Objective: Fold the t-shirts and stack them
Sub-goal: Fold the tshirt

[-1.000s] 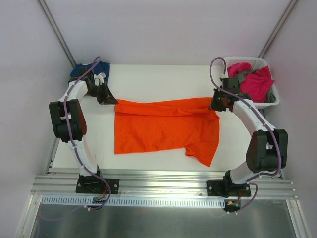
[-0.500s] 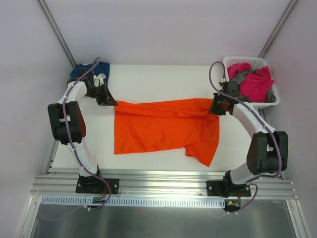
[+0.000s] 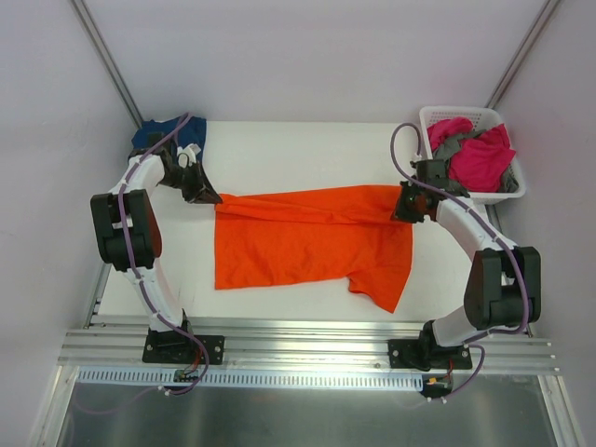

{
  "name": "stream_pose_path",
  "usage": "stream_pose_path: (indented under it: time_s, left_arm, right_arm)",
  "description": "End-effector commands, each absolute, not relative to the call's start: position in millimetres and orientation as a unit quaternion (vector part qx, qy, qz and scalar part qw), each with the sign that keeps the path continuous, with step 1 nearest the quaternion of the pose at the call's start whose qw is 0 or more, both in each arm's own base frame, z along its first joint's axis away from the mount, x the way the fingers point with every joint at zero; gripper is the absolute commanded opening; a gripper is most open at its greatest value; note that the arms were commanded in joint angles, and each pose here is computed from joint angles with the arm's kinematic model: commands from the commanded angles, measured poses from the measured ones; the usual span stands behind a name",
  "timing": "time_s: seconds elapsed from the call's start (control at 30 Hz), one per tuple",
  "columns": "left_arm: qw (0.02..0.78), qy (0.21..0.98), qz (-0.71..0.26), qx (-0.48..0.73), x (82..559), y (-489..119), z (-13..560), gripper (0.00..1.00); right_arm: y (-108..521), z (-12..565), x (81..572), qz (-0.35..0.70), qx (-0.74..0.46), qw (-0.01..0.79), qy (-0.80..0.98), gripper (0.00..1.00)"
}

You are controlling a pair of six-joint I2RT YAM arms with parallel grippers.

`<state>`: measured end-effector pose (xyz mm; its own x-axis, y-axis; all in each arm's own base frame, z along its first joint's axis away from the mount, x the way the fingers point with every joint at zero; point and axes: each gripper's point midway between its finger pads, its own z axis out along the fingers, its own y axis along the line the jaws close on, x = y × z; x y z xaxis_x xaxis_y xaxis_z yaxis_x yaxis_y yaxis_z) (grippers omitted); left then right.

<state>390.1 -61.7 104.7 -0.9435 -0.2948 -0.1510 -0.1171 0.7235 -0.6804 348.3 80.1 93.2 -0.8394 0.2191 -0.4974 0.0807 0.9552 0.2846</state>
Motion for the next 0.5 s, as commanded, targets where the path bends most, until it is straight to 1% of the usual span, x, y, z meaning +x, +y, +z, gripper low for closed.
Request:
stream_pose_path:
  time_s: [0.0, 0.2, 0.37, 0.43, 0.47]
  left_arm:
    - [0.134, 0.917, -0.363, -0.098, 396, -60, 113, 0.00]
    - [0.152, 0.916, -0.359, -0.093, 411, -56, 120, 0.00]
    - [0.136, 0.917, -0.361, -0.106, 407, -57, 112, 0.00]
    - [0.128, 0.918, -0.359, -0.110, 404, -57, 107, 0.05]
    - [0.128, 0.918, -0.357, -0.111, 403, -57, 107, 0.13]
  right_arm:
    - [81, 114, 371, 0.126, 0.065, 0.310, 0.940, 0.00]
    - [81, 128, 395, 0.119, 0.057, 0.327, 0.936, 0.01]
    - [83, 121, 401, 0.120, 0.056, 0.321, 0.938, 0.01]
    - [84, 117, 400, 0.124, 0.055, 0.316, 0.939, 0.01]
    - [84, 117, 400, 0.124, 0.054, 0.315, 0.939, 0.01]
